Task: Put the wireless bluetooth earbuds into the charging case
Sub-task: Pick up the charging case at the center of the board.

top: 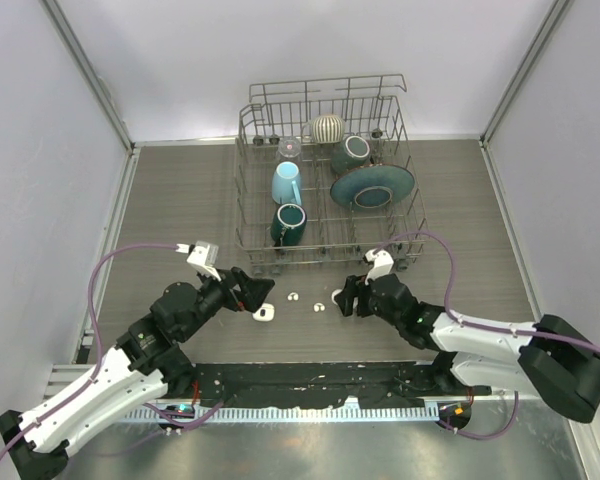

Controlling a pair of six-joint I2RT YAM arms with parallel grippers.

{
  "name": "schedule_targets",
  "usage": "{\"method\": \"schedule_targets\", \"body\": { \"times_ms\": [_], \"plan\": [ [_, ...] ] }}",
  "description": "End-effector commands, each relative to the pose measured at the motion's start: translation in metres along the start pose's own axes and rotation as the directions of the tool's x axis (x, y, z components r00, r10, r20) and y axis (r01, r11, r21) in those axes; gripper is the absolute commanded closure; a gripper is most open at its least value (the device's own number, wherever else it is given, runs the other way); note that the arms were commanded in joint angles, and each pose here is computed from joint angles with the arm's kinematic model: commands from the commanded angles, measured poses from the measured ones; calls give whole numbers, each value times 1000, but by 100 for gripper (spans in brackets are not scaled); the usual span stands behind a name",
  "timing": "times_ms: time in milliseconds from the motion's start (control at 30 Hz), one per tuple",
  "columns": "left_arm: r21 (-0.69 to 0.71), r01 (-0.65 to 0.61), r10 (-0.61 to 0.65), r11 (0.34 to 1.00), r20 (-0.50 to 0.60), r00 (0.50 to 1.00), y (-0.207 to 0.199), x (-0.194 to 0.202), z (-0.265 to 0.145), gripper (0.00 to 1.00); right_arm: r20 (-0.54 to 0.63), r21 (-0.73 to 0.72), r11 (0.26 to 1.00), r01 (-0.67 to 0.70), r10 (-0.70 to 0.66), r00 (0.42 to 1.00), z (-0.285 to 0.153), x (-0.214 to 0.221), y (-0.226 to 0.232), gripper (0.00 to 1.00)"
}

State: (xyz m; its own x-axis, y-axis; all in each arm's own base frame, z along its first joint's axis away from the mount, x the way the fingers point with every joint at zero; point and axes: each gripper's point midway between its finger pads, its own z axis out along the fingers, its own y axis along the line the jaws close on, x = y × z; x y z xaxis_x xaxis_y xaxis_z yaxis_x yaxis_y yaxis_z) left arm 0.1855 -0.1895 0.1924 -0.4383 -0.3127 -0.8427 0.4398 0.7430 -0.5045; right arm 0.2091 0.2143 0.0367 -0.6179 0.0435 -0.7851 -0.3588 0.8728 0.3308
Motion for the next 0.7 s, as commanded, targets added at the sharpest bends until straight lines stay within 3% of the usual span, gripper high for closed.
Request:
{"method": "schedule_targets", "body": {
  "times_ms": [0,300,500,667],
  "plan": [
    [29,-3,1,1000,54,999,-9,-16,1,0,78,-87,995,-48,55,995,-13,-15,13,33],
    [38,-9,8,999,20,1000,-12,-8,11,0,26,-154,988,20,-17,1000,-25,-8,22,35],
    [43,-7,7,999,-5,1000,-13,-3,16,0,9,-67,998,19,-19,1000,-18,-8,10,33],
    [39,-11,11,999,3,1000,-13,-6,15,0,-13,-77,996,51,-52,999,-12,-7,14,28]
  ]
}}
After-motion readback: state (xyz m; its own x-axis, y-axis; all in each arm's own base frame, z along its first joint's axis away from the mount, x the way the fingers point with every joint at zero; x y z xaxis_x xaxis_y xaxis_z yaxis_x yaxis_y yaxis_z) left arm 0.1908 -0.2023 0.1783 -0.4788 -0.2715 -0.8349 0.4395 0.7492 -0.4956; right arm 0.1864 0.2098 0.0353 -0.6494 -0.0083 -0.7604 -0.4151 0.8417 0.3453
